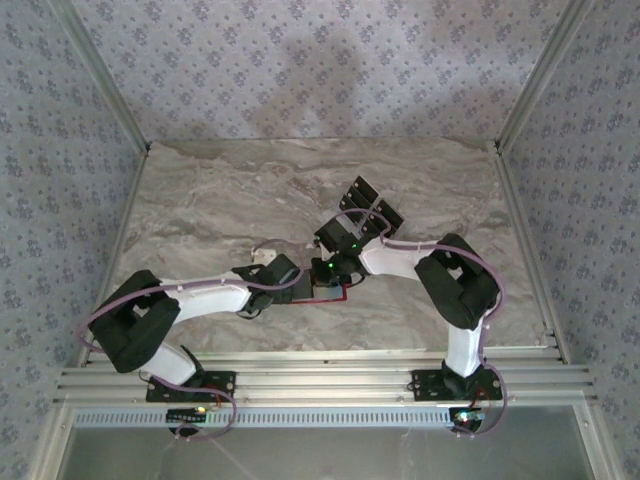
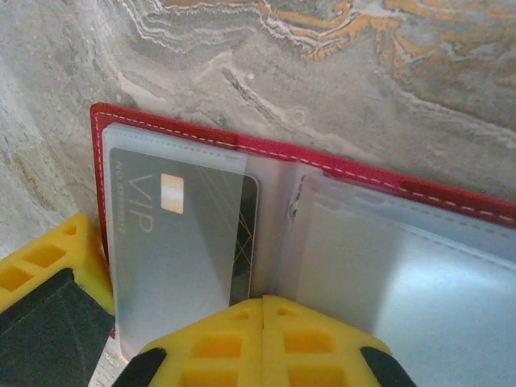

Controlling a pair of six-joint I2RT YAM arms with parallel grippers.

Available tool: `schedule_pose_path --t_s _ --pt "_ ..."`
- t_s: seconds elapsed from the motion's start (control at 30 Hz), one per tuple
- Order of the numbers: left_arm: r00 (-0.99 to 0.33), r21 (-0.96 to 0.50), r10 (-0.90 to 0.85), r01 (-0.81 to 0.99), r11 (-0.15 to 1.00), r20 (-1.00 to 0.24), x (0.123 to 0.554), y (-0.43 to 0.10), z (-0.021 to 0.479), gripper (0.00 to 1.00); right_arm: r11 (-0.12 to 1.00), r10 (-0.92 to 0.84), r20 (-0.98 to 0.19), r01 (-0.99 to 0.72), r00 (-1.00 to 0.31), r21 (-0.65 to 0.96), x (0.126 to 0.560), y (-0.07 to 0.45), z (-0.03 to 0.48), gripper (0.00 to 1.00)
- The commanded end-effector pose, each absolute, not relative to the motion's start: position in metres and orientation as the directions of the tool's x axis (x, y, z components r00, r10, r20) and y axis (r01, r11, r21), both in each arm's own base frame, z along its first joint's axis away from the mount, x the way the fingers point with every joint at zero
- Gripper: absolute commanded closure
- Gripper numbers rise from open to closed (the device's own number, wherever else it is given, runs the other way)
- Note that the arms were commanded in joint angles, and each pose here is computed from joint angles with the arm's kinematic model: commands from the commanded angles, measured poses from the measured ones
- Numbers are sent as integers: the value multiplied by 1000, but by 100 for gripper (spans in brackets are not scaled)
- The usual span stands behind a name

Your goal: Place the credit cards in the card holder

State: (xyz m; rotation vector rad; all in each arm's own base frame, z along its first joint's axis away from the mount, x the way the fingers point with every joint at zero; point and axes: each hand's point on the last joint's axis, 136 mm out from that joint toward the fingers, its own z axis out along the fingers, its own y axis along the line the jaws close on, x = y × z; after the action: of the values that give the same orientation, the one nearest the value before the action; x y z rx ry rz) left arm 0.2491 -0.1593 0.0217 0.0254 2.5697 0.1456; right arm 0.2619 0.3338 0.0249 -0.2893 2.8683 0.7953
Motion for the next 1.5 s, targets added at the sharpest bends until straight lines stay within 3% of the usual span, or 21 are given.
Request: schedule_pose_path --t_s 0.0,0.7,1.1,1.47 --pt "-869 108 61 9 994 -492 240 -161 1 0 823 -201 -176 -264 -964 504 250 348 24 94" --pt "-818 135 2 -93 986 -575 246 -135 44 0 802 -190 -188 -263 -963 537 246 345 32 92" --pt "-774 35 74 68 997 -629 253 -184 63 0 831 -151 -292 -281 -945 480 254 309 77 58" --pt "-798 88 115 79 993 -592 250 -188 41 0 866 -164 -251 -261 -954 427 249 293 47 53"
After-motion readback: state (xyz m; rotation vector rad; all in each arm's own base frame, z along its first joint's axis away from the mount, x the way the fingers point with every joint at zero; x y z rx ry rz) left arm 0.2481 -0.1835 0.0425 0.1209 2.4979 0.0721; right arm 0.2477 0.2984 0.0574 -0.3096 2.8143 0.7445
